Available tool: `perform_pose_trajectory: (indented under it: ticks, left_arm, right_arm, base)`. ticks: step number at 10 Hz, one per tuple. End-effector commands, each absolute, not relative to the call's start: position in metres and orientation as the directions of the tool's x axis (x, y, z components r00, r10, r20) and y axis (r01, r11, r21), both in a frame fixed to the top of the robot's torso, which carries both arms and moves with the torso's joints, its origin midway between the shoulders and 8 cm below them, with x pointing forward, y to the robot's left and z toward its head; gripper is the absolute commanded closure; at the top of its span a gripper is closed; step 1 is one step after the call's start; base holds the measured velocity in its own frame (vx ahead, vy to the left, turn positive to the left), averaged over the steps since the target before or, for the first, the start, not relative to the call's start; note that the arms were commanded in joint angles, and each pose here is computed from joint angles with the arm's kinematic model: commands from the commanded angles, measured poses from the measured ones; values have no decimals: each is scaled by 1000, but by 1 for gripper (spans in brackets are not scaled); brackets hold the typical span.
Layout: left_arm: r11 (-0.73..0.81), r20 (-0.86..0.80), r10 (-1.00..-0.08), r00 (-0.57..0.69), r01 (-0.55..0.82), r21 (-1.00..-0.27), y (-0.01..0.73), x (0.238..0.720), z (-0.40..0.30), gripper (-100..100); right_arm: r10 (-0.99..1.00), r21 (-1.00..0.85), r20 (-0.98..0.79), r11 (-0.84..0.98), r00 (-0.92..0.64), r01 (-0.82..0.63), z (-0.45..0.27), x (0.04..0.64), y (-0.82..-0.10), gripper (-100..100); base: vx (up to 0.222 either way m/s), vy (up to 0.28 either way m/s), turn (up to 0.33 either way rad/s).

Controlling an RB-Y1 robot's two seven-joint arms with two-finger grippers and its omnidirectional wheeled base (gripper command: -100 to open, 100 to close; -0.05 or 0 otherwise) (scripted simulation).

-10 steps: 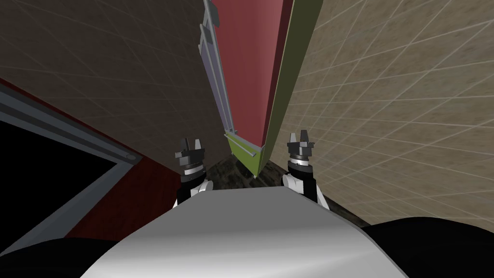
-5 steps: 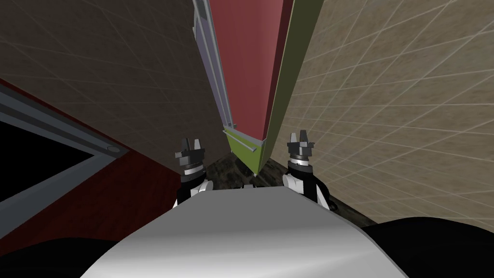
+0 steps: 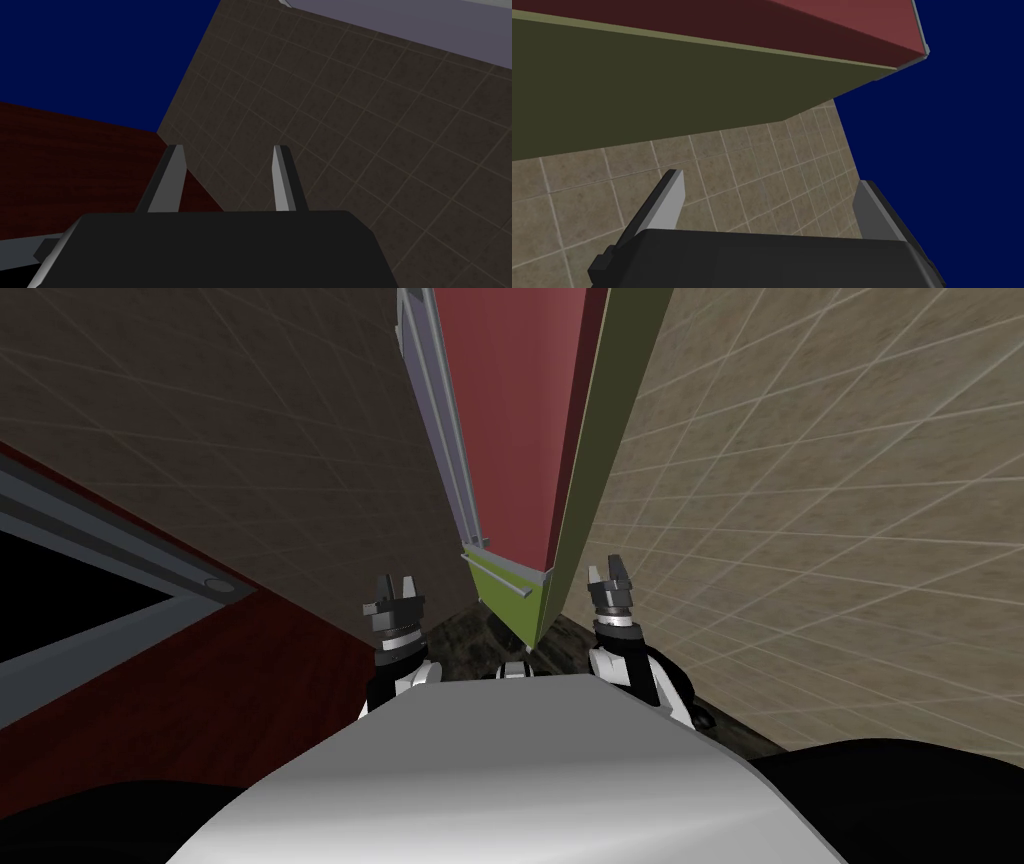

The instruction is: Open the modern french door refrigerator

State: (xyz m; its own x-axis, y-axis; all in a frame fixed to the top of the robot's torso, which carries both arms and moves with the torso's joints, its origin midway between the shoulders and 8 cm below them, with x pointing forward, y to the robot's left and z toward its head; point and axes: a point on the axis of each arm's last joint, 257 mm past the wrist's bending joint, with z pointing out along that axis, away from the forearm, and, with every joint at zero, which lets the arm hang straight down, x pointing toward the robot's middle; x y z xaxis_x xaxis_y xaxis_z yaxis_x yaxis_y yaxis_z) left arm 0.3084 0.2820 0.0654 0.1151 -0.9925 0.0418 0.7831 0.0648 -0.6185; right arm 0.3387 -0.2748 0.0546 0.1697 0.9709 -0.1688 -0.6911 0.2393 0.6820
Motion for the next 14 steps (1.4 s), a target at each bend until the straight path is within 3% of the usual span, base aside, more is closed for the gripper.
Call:
perform_pose_trajectory:
  ticks: [1, 14]
  left_arm:
    - [65, 42, -992, 115, 783, -619, 282, 308, 65, 0]
    - [65, 42, -992, 115, 783, -619, 282, 308, 65, 0]
  right_arm:
    - [949, 686, -265, 311, 173, -658, 45, 349, -266, -100]
    - [731, 602, -646, 664, 220, -443, -11, 402, -259, -100]
  base:
    - [7, -18, 24]
    - [6, -23, 35]
